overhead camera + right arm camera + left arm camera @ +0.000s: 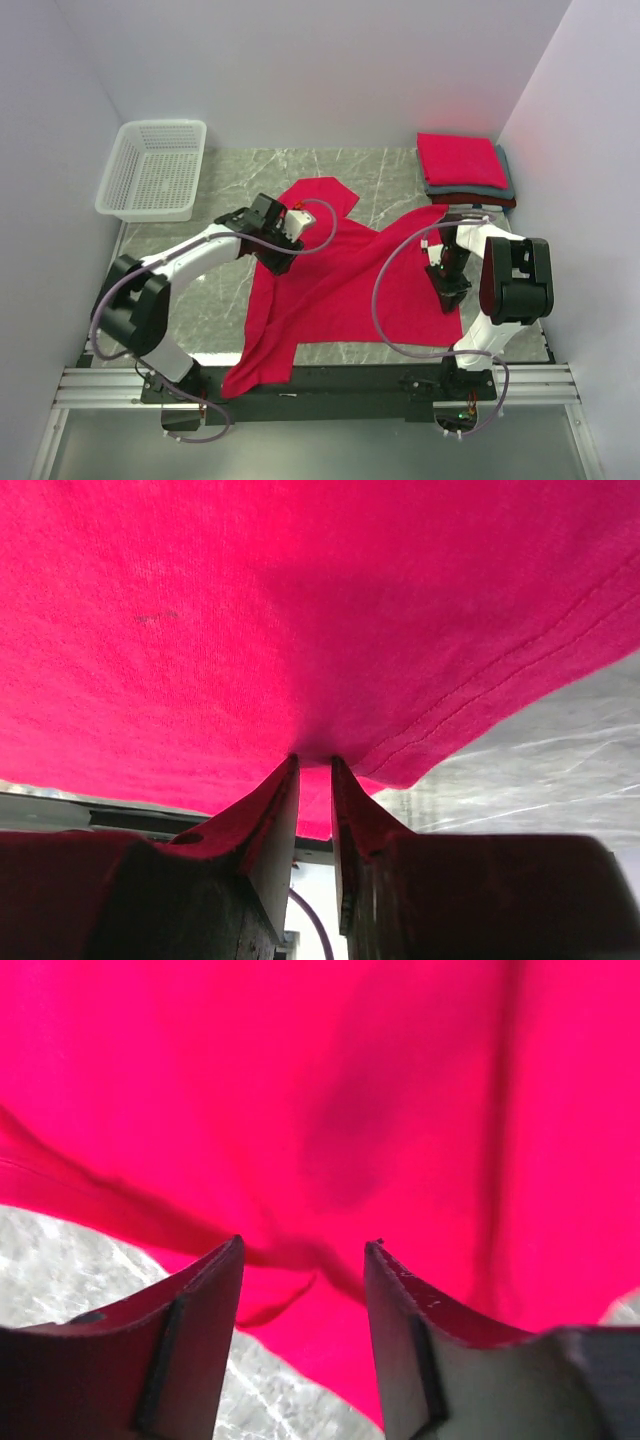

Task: Fold and stack the t-shirts
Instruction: Flatten the tshirt out

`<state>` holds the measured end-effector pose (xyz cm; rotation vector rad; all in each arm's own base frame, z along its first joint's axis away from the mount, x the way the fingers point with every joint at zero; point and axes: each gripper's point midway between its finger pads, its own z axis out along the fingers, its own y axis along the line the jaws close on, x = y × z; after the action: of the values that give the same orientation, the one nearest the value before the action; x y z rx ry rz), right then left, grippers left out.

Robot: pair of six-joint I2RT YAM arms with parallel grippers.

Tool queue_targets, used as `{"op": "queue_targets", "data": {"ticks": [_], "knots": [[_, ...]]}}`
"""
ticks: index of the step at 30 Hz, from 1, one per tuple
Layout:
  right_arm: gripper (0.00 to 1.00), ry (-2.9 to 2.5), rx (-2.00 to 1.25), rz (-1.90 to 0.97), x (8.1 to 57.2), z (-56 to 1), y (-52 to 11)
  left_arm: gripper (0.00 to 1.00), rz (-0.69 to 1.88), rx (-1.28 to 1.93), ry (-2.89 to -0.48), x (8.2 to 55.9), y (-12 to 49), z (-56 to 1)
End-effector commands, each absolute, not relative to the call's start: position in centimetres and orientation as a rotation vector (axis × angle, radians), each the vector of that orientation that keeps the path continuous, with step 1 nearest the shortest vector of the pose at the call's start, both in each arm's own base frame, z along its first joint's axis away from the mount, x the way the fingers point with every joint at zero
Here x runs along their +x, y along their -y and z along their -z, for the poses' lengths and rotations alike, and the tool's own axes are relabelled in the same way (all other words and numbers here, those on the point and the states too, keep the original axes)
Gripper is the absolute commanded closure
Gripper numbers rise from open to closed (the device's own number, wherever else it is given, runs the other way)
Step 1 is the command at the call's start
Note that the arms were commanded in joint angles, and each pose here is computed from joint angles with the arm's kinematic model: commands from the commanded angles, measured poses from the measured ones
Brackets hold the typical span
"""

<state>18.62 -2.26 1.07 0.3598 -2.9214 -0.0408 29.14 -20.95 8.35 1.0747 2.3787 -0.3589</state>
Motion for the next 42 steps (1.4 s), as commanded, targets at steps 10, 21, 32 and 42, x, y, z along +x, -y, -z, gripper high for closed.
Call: {"op": "queue_targets", "data": {"ticks": [10, 21, 32, 42], "knots": [[0.74, 2.937, 0.430, -0.067, 19.2, -0.3, 3.3, 0.49, -0.066, 0.985, -2.544, 29.4, 17.4, -2.5], [0.73, 2.891, 0.486, -0.201, 19.3, 0.0, 4.8, 0.68, -0.272, 0.905, -2.563, 29.1, 9.5, -4.2], [0.71, 2.876, 0.613, -0.216, 18.8, -2.1, 5.3, 0.61, -0.301, 0.819, -2.628, 29.8, 3.4, -4.5], [0.71, 3.031, 0.608, 0.055, 22.6, -6.7, 1.8, 0.57, 0.129, 0.808, -2.296, 39.5, 12.7, -14.2]]}}
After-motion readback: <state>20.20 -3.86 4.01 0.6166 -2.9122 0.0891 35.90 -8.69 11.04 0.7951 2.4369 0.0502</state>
